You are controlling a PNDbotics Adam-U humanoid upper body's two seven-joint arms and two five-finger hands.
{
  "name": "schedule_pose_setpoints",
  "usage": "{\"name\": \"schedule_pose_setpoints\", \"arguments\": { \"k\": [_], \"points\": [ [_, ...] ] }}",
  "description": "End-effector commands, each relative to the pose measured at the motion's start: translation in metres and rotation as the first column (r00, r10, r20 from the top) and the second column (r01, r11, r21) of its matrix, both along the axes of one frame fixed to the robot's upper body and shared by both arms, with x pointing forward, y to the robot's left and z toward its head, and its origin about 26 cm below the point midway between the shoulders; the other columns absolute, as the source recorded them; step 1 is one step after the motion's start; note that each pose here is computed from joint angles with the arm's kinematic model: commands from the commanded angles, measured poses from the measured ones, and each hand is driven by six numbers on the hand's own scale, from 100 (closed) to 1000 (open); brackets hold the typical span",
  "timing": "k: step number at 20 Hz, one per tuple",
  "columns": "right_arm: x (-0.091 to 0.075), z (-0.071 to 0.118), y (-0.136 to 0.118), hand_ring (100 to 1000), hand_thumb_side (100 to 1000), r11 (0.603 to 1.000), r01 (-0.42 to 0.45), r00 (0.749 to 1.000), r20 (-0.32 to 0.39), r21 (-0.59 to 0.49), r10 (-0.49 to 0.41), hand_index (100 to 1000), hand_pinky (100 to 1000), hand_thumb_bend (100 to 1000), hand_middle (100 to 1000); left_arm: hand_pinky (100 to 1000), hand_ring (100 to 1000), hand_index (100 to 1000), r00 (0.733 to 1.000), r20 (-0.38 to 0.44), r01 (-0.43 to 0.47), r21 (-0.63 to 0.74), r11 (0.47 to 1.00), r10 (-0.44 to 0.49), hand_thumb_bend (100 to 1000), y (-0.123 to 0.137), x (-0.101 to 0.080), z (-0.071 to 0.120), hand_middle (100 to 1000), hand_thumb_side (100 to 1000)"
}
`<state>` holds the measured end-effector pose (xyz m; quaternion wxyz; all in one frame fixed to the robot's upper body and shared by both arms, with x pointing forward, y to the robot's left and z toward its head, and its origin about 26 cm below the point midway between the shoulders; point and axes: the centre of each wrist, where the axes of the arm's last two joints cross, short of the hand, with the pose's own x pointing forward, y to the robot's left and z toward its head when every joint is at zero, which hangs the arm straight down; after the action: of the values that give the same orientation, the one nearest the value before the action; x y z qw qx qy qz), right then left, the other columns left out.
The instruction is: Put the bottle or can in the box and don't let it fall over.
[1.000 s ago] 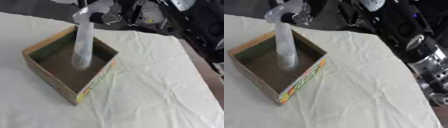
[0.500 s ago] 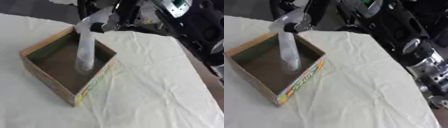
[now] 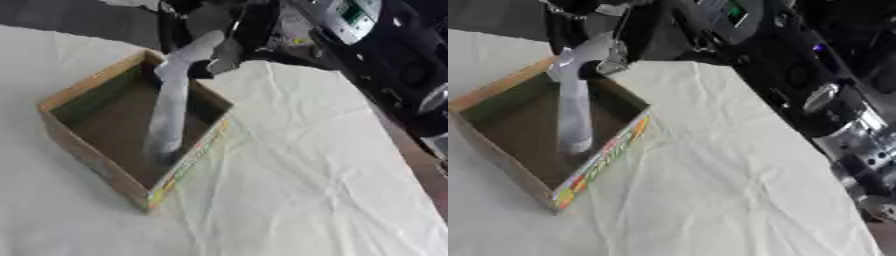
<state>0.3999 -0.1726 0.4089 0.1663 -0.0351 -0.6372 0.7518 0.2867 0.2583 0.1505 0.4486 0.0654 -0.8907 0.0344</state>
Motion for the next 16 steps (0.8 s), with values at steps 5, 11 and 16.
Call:
{"name": "schedule_pose_setpoints", "arguments": {
  "k": [5, 11, 16],
  "points": [
    [-0.0047, 0.015, -0.0114, 642, 100, 1.0, 0.011, 0.997, 0.074, 0.005, -0.011, 708, 753, 378, 591, 969, 574, 605, 0.999, 0.029, 0.02, 0.007, 1.0, -0.021, 203, -0.0032, -0.0012, 0.0079, 712, 868],
    [-0.0054, 0.018, -0.0115, 705, 102, 1.0, -0.008, 0.996, 0.089, 0.026, 0.006, 731, 779, 415, 644, 969, 573, 604, 0.999, 0.029, 0.02, 0.006, 1.0, -0.02, 203, -0.003, -0.0012, 0.008, 713, 869],
    [-0.0053, 0.0211, -0.0111, 733, 159, 0.998, -0.027, 0.995, 0.102, 0.049, 0.022, 738, 801, 426, 659, 970, 574, 604, 0.999, 0.026, 0.024, 0.007, 1.0, -0.024, 204, -0.0037, -0.0012, 0.0078, 713, 869]
  ]
}}
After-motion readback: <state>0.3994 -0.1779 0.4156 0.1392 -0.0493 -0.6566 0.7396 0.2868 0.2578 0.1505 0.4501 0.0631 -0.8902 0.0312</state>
